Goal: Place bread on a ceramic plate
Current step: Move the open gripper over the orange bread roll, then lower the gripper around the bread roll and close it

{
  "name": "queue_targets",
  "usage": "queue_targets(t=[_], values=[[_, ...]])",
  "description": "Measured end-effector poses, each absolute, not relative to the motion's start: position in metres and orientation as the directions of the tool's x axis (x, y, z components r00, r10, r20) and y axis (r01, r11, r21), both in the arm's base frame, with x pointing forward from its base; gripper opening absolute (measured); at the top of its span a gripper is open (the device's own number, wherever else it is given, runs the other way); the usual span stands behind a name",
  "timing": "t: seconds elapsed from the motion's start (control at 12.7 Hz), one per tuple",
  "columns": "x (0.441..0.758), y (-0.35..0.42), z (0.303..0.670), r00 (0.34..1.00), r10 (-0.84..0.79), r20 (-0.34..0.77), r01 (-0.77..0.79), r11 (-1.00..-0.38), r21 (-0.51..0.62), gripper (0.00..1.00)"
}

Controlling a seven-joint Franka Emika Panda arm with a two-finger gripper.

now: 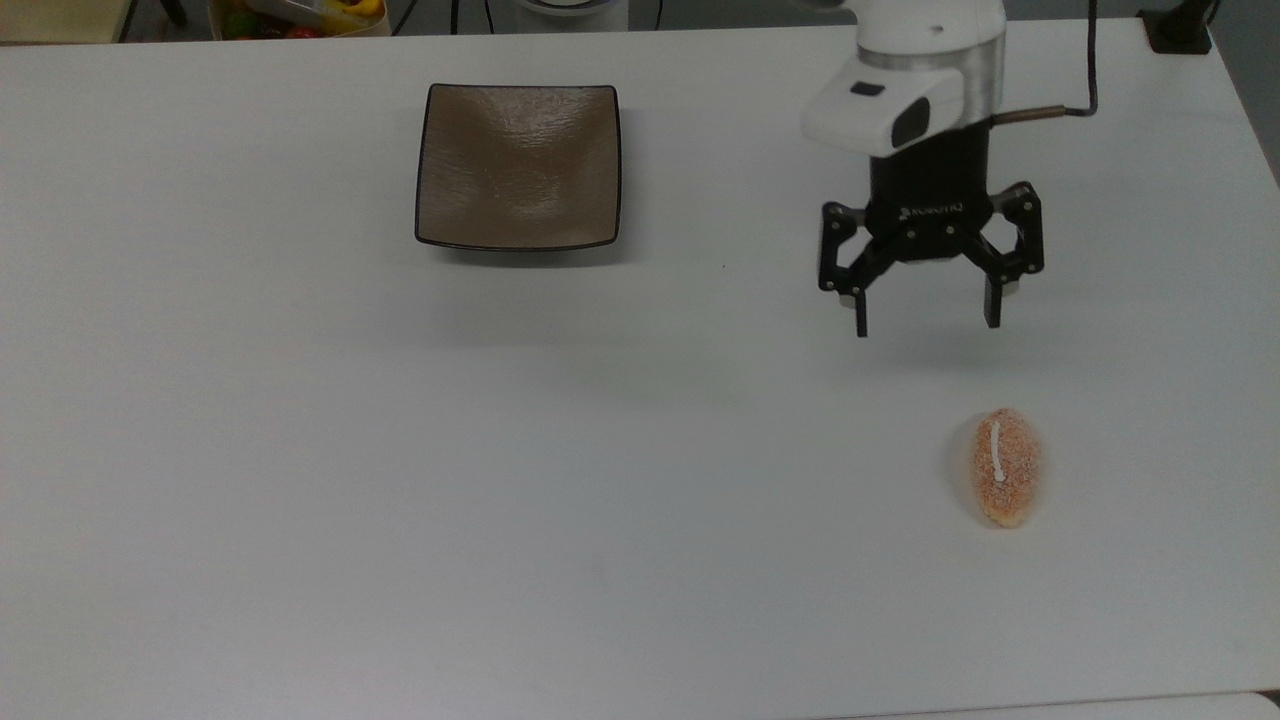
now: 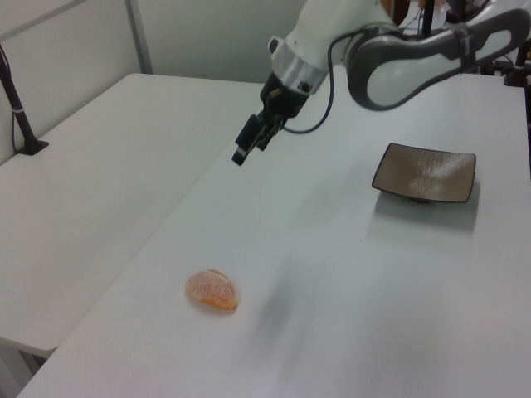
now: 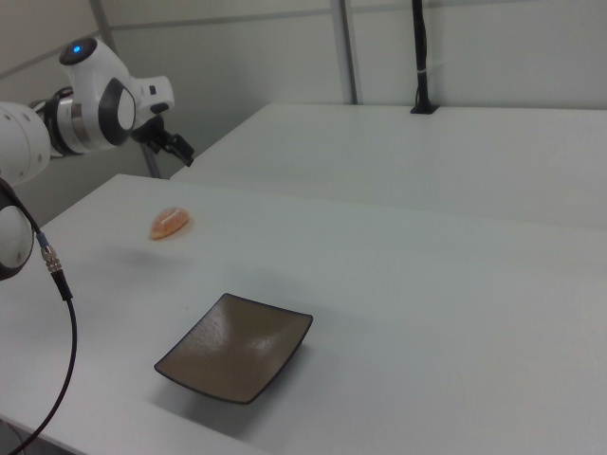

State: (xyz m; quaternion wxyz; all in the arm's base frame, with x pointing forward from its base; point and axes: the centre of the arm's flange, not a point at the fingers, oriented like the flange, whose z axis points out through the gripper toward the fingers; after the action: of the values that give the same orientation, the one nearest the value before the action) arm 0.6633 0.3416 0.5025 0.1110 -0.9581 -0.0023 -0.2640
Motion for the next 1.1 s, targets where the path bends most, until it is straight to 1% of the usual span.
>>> queue_targets(t=[0.39,0.63,0.95,1.1], values=[[0.669,0.393,0.449,0.858,-0.012,0.513,0.117,-0.969,-0.219,1.00],[0.673,0.420,0.415,0.835,0.014,0.550,0.158,-0.964,-0.215,1.00],[0.669,0.443,0.362,0.816,0.081,0.573,0.212,-0.963,-0.166,1.00],[0.668,0.448,0.340,0.813,0.094,0.575,0.226,-0.961,-0.162,1.00]])
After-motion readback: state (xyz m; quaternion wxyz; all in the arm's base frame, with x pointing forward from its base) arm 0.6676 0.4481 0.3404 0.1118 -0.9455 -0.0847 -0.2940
